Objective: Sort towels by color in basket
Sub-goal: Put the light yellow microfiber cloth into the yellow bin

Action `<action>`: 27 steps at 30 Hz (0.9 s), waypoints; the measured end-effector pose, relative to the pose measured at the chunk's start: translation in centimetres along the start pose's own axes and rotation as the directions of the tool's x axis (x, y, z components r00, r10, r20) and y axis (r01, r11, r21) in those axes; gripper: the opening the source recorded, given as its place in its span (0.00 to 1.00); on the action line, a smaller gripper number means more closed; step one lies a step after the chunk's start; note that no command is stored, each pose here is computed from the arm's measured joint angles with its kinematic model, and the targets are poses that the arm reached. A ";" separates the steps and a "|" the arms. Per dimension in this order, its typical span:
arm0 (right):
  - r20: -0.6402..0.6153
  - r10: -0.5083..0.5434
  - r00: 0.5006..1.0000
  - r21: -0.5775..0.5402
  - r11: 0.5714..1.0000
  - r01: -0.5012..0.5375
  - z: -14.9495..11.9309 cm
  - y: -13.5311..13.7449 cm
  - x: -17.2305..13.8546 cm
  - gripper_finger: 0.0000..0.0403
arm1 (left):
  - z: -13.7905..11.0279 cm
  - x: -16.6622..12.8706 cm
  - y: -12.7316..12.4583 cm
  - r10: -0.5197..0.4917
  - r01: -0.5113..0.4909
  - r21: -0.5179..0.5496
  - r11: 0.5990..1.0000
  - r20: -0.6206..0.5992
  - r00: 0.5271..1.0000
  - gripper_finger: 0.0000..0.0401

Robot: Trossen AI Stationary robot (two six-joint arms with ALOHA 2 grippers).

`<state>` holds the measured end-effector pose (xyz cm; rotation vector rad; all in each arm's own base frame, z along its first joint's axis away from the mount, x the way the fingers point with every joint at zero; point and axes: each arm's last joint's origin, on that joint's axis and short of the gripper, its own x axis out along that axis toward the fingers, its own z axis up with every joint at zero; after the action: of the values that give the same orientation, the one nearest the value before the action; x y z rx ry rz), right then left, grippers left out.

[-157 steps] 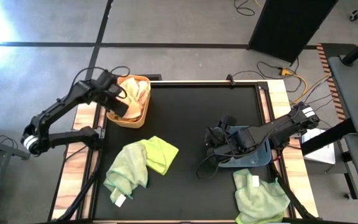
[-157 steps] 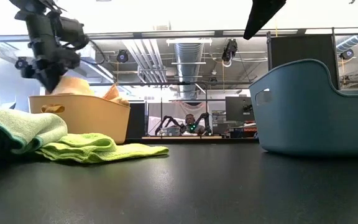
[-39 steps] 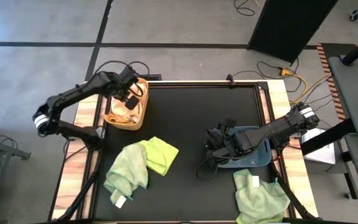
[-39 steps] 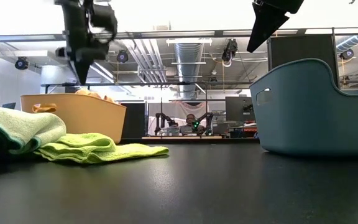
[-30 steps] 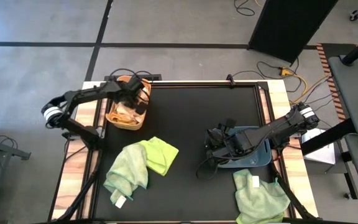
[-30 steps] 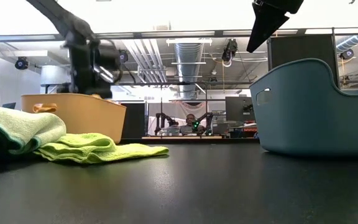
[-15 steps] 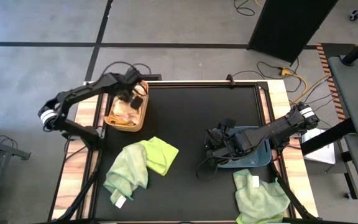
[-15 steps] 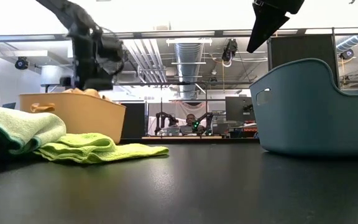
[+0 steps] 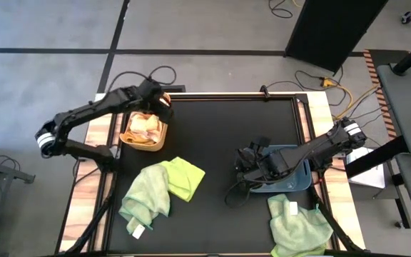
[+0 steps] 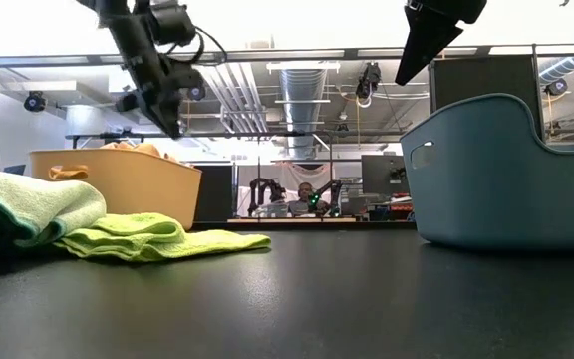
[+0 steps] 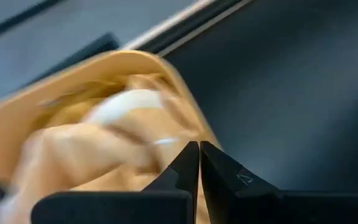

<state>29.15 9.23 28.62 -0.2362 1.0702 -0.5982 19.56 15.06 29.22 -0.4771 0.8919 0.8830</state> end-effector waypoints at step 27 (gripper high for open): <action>0.068 -0.173 0.983 -0.037 0.984 0.176 -1.0 0.1 1.3 0.60 | -2.5 0.4 1.3 -0.146 0.143 0.103 0.984 0.020 0.989 0.00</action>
<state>28.78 8.69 27.06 -0.3874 1.0069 -0.7203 17.42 14.31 27.45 -0.4353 0.8613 0.7073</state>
